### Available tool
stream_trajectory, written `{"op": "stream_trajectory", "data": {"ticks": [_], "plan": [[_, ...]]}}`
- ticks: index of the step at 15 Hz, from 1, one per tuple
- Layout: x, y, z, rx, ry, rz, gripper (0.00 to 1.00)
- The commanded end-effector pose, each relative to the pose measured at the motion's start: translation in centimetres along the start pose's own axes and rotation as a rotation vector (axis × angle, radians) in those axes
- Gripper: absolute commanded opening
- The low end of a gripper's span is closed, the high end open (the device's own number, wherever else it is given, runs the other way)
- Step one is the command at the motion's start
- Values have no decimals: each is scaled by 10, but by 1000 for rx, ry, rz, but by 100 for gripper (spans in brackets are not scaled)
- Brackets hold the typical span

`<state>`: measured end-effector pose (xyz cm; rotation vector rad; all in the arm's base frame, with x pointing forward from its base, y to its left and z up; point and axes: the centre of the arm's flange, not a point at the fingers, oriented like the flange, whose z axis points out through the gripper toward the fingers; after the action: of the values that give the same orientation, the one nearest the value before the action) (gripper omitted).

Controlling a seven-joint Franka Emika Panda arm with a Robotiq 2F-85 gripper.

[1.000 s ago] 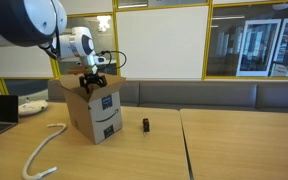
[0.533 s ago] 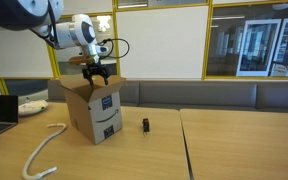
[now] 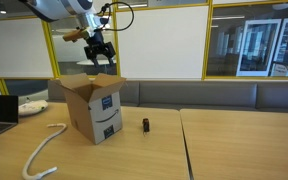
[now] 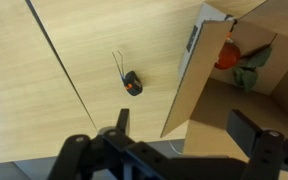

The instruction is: Put the objects on the table into the box.

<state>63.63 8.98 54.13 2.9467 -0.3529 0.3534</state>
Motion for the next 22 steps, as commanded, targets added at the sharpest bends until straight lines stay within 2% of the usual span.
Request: {"op": "stream_trajectory", "data": {"ticks": [1, 6, 10, 16, 22], "plan": [[-56, 73, 1, 3, -3, 94, 100], [-50, 144, 75, 53, -82, 144, 100], [-29, 169, 145, 95, -71, 126, 100], [-1, 157, 227, 144, -39, 55, 100], [34, 124, 263, 178, -27, -238, 100]]}}
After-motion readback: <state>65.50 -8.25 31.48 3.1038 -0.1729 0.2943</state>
